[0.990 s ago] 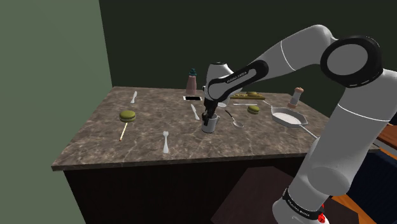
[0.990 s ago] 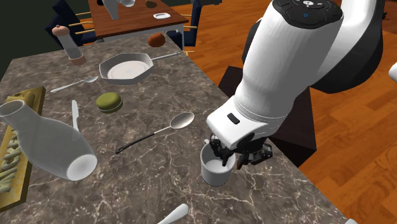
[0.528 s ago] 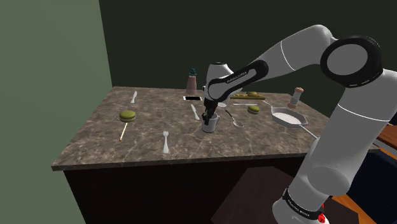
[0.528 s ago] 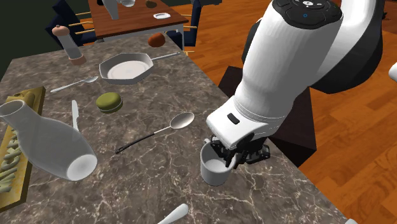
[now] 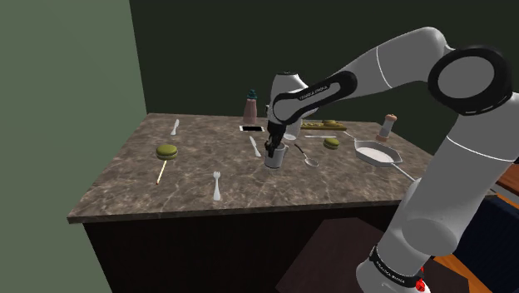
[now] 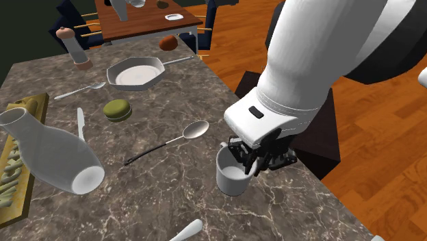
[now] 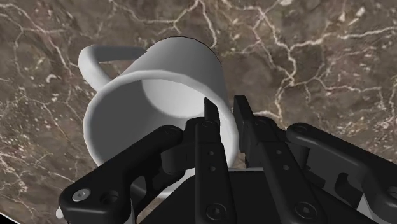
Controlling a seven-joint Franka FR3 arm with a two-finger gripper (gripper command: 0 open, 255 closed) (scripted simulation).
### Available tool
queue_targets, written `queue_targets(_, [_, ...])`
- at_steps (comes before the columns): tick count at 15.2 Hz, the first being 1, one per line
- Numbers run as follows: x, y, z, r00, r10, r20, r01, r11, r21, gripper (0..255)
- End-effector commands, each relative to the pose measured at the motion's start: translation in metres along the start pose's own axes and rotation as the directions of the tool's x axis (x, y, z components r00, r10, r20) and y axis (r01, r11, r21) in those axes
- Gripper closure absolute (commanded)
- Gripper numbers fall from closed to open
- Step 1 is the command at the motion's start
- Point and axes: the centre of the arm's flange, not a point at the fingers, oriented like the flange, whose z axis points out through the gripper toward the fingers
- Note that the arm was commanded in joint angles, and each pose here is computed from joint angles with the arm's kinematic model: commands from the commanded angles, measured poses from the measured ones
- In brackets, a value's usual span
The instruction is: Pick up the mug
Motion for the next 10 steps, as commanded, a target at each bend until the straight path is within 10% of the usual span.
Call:
queue_targets(1, [0.0,0.001,-0.01,1.0,0.0,0.0,0.0,1.0,0.0,255])
queue_targets(10, [0.002,0.004,-0.048,1.0,0.0,0.0,0.0,1.0,0.0,255])
